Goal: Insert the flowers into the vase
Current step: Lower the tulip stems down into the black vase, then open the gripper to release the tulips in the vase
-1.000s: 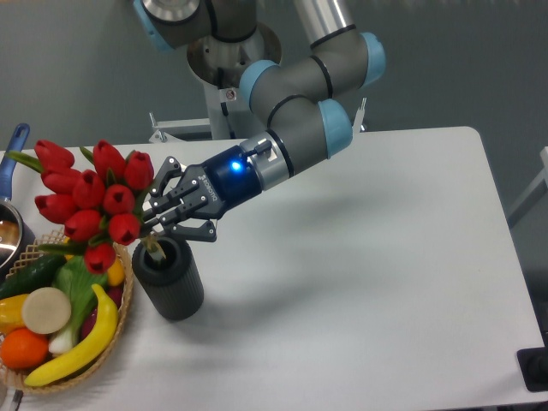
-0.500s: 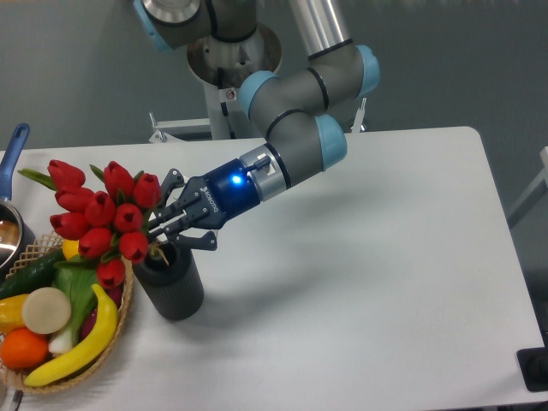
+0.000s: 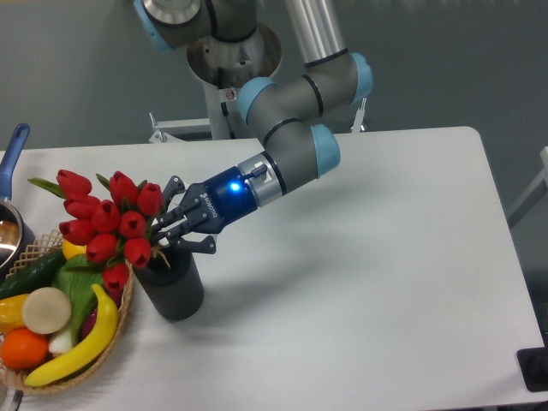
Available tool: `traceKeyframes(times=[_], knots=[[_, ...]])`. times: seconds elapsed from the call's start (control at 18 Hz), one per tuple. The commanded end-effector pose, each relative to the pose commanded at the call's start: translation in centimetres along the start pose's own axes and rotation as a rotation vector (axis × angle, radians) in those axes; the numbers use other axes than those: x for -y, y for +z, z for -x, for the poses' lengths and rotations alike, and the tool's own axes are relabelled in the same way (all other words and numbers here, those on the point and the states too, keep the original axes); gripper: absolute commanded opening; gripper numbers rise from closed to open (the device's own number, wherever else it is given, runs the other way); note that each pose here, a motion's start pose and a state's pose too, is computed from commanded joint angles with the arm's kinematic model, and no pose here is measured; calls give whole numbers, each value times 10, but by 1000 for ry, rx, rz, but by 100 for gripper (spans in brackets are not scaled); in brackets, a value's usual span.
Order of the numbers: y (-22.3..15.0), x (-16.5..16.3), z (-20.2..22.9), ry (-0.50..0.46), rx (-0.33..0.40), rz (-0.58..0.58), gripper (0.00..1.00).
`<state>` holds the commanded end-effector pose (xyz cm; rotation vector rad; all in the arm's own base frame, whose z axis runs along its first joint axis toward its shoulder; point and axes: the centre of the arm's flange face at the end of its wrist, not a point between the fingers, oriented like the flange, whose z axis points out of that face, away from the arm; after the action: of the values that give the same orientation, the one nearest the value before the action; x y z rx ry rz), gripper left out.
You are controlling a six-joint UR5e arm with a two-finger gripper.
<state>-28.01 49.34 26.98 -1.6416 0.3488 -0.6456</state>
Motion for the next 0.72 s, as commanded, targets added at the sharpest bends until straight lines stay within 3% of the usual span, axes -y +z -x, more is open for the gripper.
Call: traceKeyframes(times=[0.44, 0.72], knots=[[2, -22, 7, 8, -2, 7, 21], [2, -26, 5, 12, -2, 8, 27]])
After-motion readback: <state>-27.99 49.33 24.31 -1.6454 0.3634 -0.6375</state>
